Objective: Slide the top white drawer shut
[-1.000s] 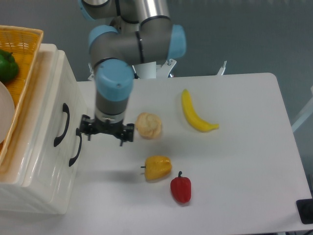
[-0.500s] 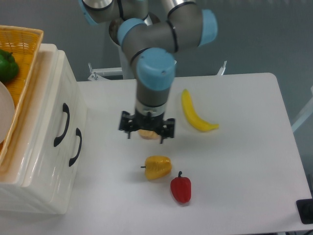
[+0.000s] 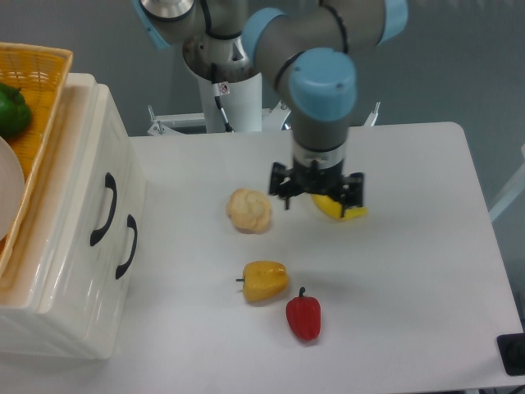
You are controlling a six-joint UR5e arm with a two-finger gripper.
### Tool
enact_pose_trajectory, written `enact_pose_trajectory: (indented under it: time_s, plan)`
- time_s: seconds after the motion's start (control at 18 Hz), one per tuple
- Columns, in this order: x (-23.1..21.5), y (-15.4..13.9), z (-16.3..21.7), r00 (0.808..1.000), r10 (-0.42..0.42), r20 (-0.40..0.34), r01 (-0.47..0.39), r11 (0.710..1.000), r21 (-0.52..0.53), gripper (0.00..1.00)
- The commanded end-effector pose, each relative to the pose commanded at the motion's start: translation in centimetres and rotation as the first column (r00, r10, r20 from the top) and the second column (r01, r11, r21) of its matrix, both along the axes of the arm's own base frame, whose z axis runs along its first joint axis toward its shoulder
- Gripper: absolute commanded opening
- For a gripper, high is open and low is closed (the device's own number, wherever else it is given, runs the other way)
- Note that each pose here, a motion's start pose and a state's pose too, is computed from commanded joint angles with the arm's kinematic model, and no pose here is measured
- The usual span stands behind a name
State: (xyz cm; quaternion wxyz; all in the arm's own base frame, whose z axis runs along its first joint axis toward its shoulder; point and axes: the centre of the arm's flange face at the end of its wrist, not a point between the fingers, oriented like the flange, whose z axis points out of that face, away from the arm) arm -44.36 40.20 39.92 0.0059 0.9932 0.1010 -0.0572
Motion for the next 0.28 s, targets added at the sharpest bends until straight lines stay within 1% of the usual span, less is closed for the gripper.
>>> enact_pose_trajectory:
  time_s: [0.28]
  plan:
    - [-1.5,-2.2,-0.6,0.999,0.030,0.012,-0.029,0.999,-0.012,1.00]
